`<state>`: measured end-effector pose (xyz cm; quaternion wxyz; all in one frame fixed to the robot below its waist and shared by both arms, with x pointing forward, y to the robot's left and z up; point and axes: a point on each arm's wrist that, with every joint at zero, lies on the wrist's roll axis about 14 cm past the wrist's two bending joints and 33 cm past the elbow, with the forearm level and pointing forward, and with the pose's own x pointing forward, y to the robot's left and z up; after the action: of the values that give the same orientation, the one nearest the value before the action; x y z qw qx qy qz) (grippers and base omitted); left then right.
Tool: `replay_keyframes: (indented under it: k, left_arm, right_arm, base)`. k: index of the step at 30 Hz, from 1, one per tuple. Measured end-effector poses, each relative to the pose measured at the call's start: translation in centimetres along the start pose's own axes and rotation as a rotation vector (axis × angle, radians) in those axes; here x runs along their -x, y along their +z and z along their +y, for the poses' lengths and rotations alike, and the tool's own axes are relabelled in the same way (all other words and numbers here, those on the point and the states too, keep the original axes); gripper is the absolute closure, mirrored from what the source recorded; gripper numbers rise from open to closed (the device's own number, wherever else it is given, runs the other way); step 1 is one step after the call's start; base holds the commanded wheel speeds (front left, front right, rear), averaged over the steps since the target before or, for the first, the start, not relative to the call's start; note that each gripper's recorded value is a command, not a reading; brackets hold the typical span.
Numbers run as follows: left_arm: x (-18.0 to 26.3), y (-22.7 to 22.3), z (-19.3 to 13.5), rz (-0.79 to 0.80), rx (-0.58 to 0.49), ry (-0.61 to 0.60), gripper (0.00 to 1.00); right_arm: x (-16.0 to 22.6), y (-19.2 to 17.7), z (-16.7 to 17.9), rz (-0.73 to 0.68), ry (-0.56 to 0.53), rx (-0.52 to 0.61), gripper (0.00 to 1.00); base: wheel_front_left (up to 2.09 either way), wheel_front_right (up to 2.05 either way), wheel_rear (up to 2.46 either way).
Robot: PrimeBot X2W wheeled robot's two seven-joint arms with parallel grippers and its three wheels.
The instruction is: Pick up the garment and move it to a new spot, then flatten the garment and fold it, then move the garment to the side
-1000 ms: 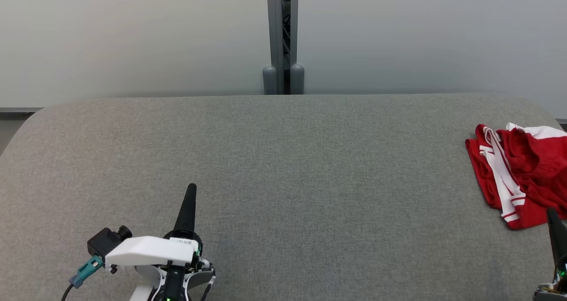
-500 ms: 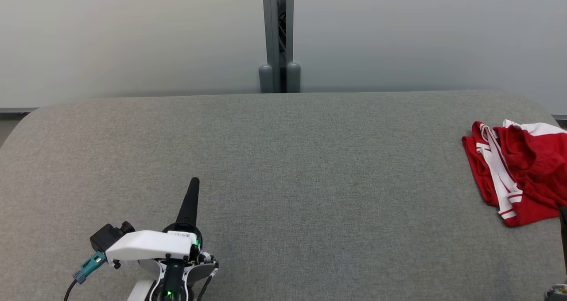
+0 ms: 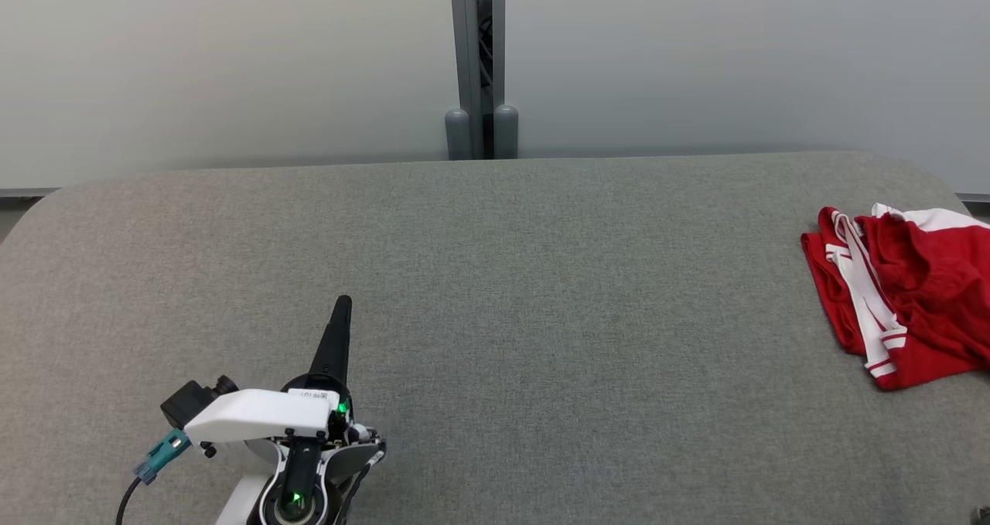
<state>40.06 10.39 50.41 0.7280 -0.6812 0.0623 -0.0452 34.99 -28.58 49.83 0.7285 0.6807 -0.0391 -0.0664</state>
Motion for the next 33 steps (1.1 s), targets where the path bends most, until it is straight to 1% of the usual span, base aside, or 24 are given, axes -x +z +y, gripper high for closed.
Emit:
replay_keyframes:
  k: [12,33]
  left_arm:
    - [-0.6,-0.6,-0.4,0.019,0.067,-0.008,1.0]
    - [-0.7,-0.6,-0.6,0.02,0.067,-0.015,1.0]
  right_arm:
    - [0.4,1.2,0.3,-0.02,0.027,-0.078,1.0]
    - [0.4,1.2,0.4,-0.022,0.028,-0.08,1.0]
  base:
    - [0.0,0.0,0.0]
    - [0.0,0.0,0.0]
